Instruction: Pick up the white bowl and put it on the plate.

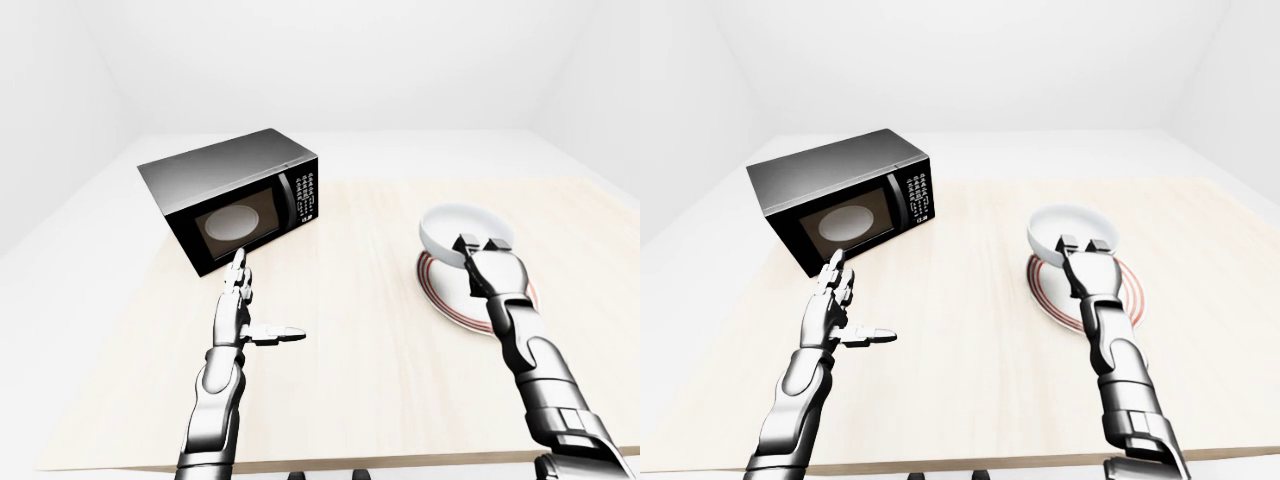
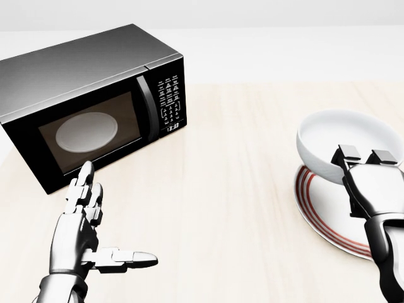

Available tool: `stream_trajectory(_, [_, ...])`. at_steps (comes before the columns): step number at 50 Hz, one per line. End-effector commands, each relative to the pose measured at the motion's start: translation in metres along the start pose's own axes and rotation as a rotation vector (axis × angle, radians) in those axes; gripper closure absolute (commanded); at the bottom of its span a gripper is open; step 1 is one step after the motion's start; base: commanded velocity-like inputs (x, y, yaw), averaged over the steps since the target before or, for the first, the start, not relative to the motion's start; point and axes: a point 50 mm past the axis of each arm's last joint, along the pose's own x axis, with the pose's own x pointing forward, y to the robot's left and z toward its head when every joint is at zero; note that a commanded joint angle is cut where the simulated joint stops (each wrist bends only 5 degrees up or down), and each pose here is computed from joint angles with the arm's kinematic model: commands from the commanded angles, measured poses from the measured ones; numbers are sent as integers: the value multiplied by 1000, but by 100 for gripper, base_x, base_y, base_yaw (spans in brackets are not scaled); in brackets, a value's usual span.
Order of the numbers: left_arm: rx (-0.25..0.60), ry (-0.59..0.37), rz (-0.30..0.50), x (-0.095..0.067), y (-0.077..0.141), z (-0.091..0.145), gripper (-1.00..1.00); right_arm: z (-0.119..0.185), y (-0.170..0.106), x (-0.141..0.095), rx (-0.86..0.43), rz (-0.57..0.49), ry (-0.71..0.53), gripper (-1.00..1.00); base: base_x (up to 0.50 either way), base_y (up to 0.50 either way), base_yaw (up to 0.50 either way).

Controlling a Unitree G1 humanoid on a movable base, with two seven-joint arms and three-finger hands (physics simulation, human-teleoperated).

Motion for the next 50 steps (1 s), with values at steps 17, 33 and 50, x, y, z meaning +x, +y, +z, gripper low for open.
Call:
stream_trajectory(17, [0, 0, 0, 0, 0, 0, -100, -21, 1, -8, -36, -25, 53, 100, 0, 0, 0])
stream_trajectory(33, [0, 0, 0, 0, 0, 0, -100, -31, 7, -13, -39, -14, 79, 100, 0, 0, 0])
stream_trajectory(50, [0, 0, 0, 0, 0, 0, -100, -38, 16, -16, -43, 3, 104, 100, 0, 0, 0])
